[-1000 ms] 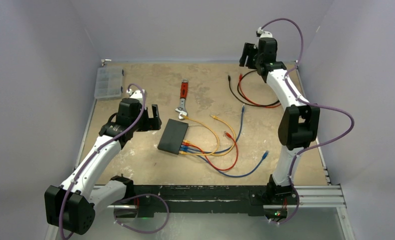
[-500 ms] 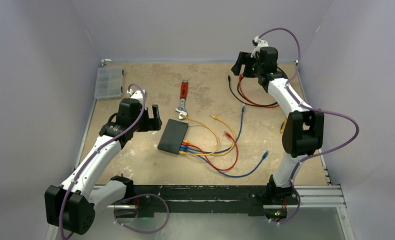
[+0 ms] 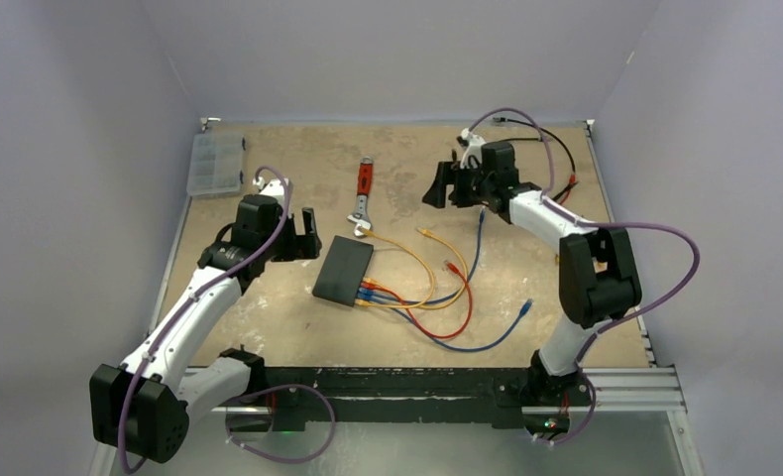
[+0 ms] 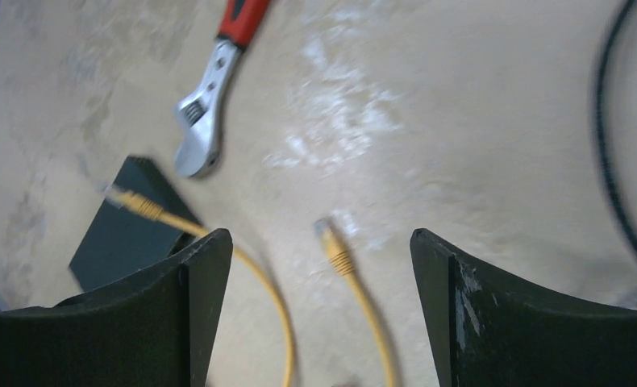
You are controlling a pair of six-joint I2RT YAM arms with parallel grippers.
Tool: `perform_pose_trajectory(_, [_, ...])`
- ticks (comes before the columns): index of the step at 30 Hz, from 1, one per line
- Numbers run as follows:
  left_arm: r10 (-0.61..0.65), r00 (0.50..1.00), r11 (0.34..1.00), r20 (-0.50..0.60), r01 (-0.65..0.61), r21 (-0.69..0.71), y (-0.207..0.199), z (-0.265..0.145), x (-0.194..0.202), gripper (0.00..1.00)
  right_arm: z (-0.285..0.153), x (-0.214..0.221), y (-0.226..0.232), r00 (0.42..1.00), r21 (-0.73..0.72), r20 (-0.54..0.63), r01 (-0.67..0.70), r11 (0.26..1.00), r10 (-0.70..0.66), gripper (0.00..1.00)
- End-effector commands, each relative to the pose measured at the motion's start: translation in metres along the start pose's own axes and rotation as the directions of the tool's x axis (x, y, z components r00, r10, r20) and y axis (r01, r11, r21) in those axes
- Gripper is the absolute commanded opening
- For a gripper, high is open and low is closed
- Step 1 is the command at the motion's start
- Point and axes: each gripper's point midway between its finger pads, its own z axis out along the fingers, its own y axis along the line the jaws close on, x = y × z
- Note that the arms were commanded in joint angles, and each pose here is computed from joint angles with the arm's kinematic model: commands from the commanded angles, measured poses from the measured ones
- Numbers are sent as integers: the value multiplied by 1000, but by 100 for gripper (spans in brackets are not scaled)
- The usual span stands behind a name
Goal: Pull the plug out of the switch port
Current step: Pull the connector from the switch port.
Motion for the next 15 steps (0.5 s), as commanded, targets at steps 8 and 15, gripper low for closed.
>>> perform_pose_trajectory(8, [-64,997,996,-35,66,67,-13,14,10,91,-18,51,117,988,-272,-29,137,953,-150,83])
perform_pose_trajectory(15, [-183,978,960,-103,201,196,-35,33,40,91,-27,85,144,988,-411,-81,87,907,-132,79])
